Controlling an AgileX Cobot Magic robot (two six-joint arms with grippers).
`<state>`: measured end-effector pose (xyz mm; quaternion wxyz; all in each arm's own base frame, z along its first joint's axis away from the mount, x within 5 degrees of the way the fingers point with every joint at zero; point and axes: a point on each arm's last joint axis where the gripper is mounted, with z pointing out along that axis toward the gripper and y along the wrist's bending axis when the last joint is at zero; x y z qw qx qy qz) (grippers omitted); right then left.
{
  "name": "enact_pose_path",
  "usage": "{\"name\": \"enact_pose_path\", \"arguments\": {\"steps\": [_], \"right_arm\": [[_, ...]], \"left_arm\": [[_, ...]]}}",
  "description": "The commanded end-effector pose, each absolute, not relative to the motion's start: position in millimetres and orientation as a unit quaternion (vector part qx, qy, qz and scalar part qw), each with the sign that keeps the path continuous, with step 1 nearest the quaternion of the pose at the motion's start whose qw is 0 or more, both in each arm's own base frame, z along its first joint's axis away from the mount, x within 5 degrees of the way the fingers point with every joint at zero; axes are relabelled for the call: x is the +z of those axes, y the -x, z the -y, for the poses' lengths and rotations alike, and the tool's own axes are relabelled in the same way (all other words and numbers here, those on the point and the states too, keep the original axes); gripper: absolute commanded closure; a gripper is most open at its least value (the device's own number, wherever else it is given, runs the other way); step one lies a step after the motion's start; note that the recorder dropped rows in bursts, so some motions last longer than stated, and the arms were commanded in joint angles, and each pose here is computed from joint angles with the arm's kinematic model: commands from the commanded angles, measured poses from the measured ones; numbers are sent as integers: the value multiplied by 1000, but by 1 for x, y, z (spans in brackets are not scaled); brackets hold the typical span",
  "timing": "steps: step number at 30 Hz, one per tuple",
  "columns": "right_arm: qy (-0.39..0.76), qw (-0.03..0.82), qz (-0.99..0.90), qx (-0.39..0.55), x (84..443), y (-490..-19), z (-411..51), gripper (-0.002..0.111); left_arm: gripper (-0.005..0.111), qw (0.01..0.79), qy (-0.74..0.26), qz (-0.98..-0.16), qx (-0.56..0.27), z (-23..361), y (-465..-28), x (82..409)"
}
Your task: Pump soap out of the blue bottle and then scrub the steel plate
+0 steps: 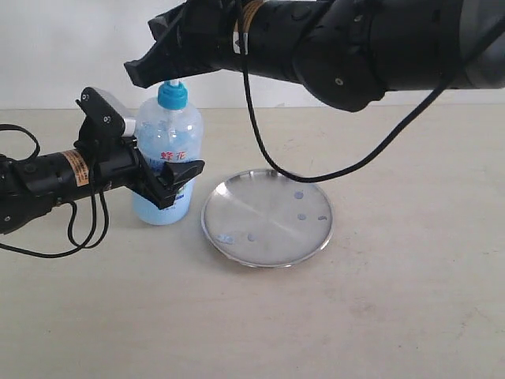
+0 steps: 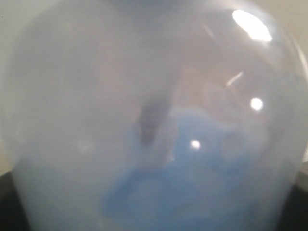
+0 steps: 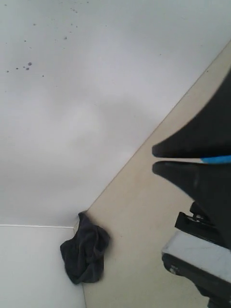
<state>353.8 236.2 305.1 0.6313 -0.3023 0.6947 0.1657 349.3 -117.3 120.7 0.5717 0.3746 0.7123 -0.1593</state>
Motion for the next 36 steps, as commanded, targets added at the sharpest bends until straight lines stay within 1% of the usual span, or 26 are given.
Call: {"name": "enact_pose_path", "arguments": {"steps": [1,4,9,16,24,29,36], "right_arm": [[304,611,-715,151,293,-361,-238,107],[306,596,-728,145,283,-364,-239,107],[305,594,-730,143,284,-364,-239,107],[289,548,-775,126,272,-363,-233,107],[271,518,-802,120,265,-363,-230,107],[278,495,-815,119,243,-364,-236,107],[295,509,-797,141,239,-359,-253,107]], "left_arm": [[103,515,-404,-745,-132,115,-344,102],[103,515,-404,-745,-132,115,-344,102],[103,515,-404,-745,-132,115,-344,102],[103,515,-404,-745,-132,115,-344,102],[103,515,-404,-744,-132,115,-344,102],[103,515,-404,-744,-132,115,-344,102],[103,515,-406,-743,-131,115,-344,102]]}}
